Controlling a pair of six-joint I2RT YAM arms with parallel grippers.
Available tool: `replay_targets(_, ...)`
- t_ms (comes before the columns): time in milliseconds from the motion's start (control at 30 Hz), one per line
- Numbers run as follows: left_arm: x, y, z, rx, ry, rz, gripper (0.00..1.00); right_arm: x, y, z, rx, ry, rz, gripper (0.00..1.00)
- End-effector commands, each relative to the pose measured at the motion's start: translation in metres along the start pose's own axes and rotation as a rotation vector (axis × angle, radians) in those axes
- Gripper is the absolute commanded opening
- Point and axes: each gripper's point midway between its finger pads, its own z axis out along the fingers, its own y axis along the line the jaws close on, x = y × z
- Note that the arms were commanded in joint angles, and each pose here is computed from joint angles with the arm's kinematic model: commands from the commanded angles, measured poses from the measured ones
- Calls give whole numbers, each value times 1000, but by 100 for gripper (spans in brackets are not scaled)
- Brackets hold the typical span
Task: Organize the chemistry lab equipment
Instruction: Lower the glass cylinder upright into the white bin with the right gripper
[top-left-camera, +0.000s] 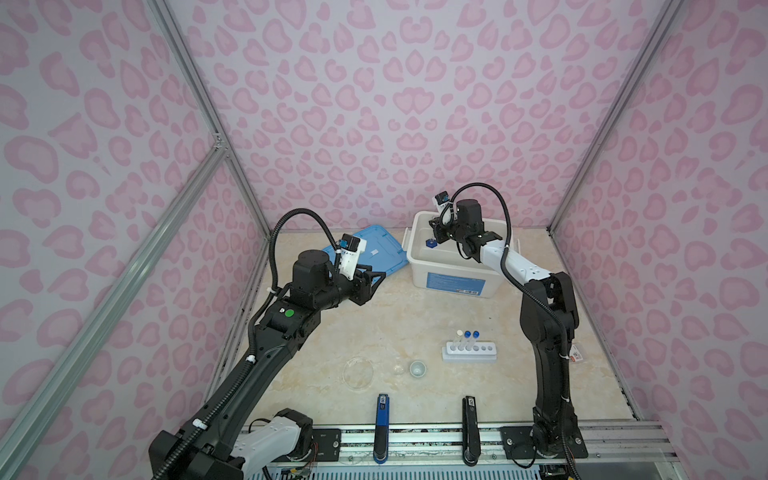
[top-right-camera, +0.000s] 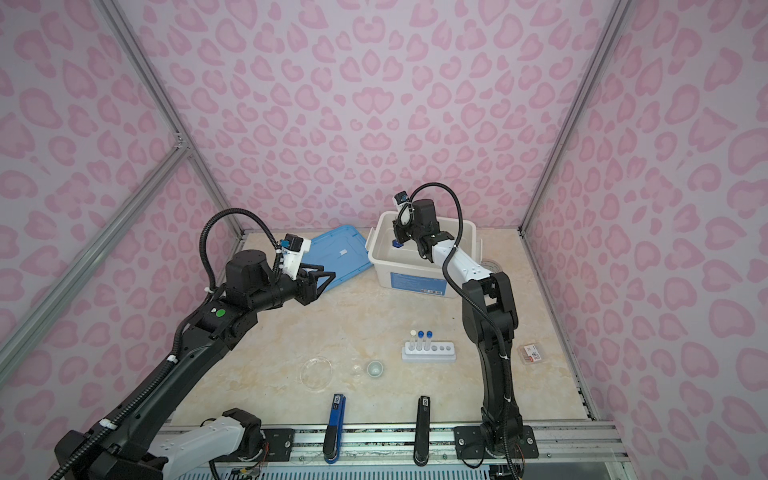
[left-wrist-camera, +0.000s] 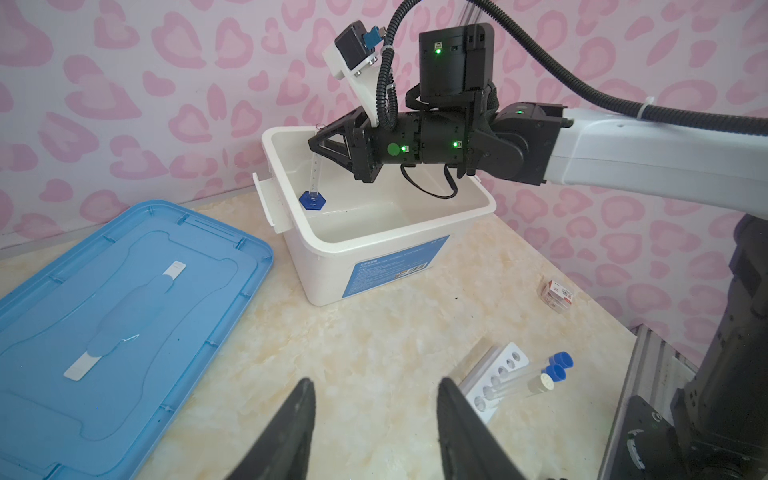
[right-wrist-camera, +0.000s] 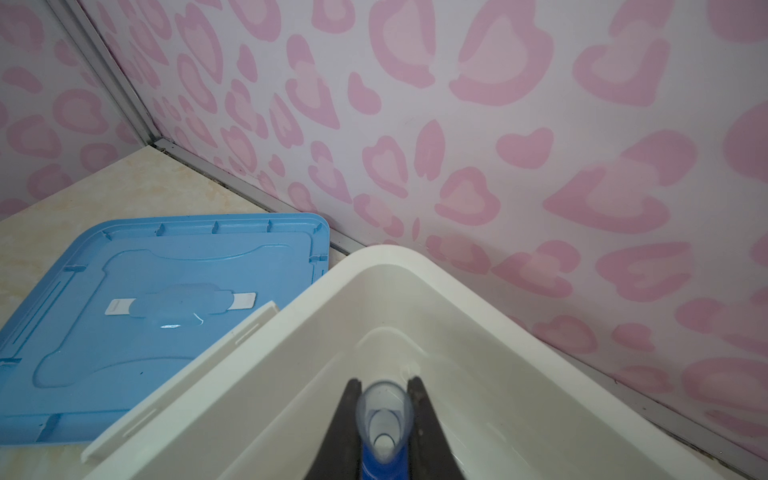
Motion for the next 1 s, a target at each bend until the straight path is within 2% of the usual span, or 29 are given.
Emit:
replay_targets(0, -8, -3, 0, 7, -18, 14, 50, -5, 4, 9, -35, -55, -11, 17)
replay_targets(400, -5, 1, -1, -17, -7, 5, 49, 12, 7, 28, -69, -32, -48, 17)
replay_targets(433, -4, 2, -1, -19, -6, 3, 49, 26, 7, 36, -74, -7, -47, 17)
replay_targets(967, 3, 4, 3, -29, 3, -5, 49, 56, 10, 57, -113, 72, -62, 17)
